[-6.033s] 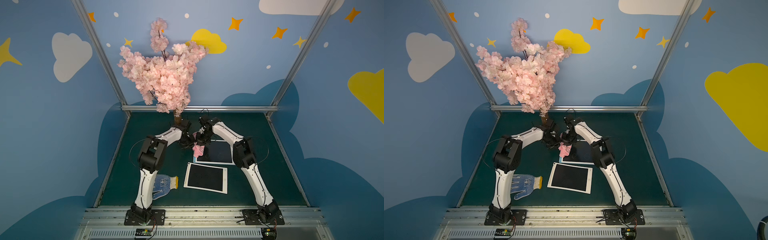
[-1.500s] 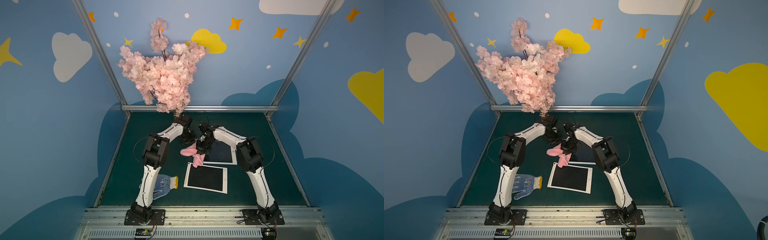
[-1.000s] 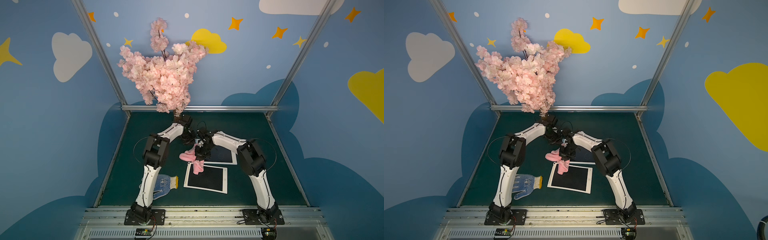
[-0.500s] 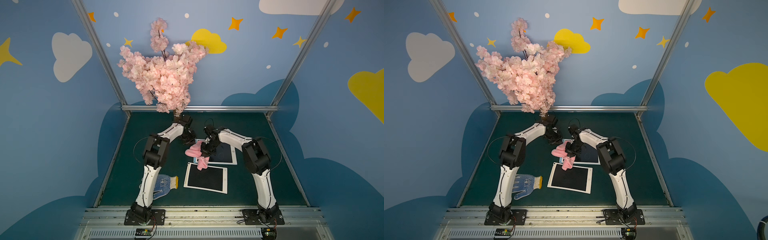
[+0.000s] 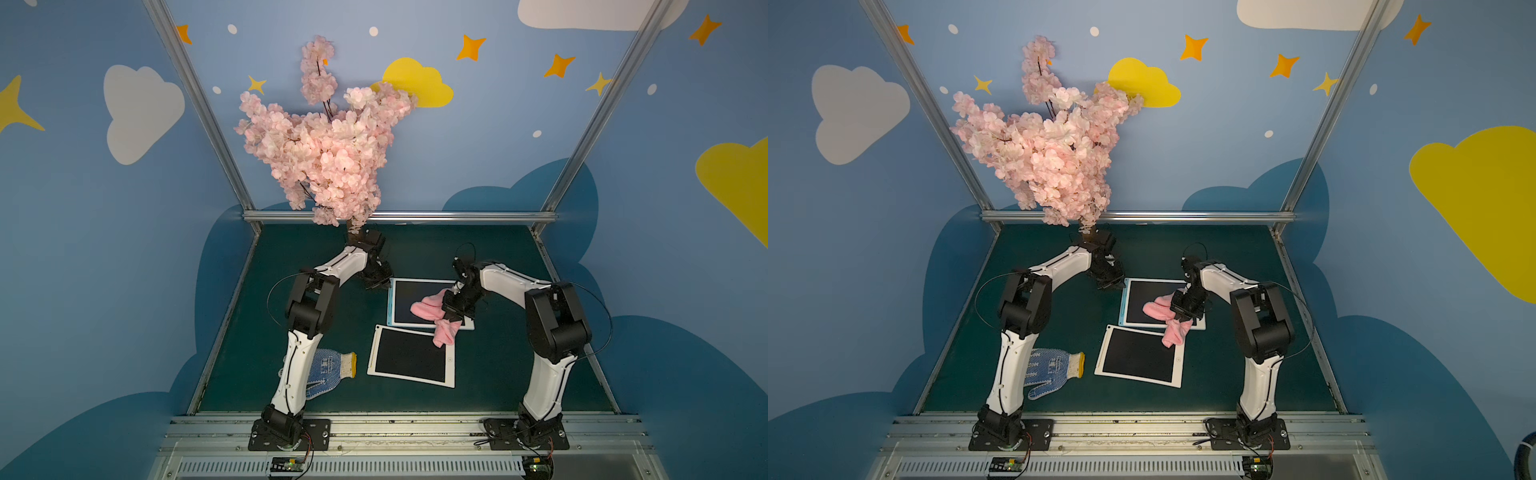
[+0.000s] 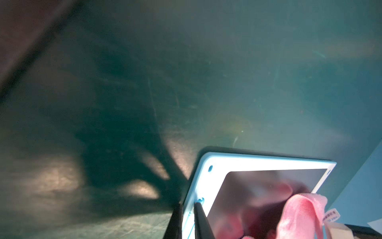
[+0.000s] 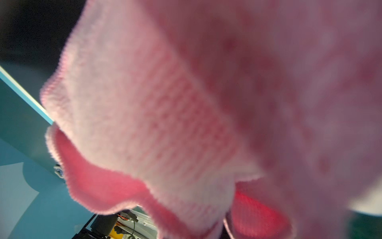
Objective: Wipe the drawing tablet
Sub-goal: Wipe the dirt from the drawing tablet.
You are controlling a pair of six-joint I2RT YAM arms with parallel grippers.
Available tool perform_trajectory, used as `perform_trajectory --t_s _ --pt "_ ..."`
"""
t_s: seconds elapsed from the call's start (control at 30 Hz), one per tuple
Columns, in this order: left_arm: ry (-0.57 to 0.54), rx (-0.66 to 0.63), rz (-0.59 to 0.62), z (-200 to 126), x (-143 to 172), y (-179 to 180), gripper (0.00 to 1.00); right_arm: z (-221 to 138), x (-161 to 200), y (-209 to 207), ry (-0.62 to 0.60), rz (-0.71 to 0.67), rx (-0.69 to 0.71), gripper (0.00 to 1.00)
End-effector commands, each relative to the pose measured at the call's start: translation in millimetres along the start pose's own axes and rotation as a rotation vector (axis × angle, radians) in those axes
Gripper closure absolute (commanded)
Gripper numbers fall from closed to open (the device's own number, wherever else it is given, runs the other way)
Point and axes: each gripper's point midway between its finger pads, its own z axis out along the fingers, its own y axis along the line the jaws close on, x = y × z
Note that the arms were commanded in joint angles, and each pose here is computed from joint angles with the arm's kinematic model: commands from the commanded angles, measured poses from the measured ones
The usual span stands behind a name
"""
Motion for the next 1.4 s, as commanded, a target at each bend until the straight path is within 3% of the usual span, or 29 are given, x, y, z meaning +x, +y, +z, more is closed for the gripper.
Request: perform_trajectory --t_s 0.0,0.17,0.3,0.73,0.83,0.93,1.2,1.37 --pt "0.04 -0.019 0.014 4.1 13.4 1.4 0.85 14.2 16.0 51.5 0.023 -0.128 -0.008 1.0" --pt "0.044 -0.024 0.016 5.4 15.2 2.5 0.85 41.5 37.4 121.6 0.075 -0.221 -0.055 1.0" --pt "0.045 -0.025 0.018 5.6 15.5 3.0 0.85 49.6 41.0 135.5 0.094 -0.237 -0.062 1.0" --pt "0.042 -0.021 0.026 4.4 14.6 1.2 0.85 0.2 17.6 -16.0 0.014 -0.013 0.011 1.0" --pt "0.041 -0.023 0.026 4.1 14.1 1.6 0.85 -6.2 18.4 -23.7 -0.007 -0.016 0.02 1.0" --pt "0.045 -0.024 0.025 5.3 14.9 2.0 0.85 -0.4 19.8 -2.9 0.002 -0.05 0.01 1.0" --pt "0.041 -0.021 0.027 3.0 14.8 1.0 0.85 39.8 29.7 112.0 0.077 -0.216 -0.062 1.0" --pt "0.043 -0.023 0.027 4.0 15.0 1.7 0.85 36.5 4.7 102.2 0.057 -0.142 -0.082 1.0"
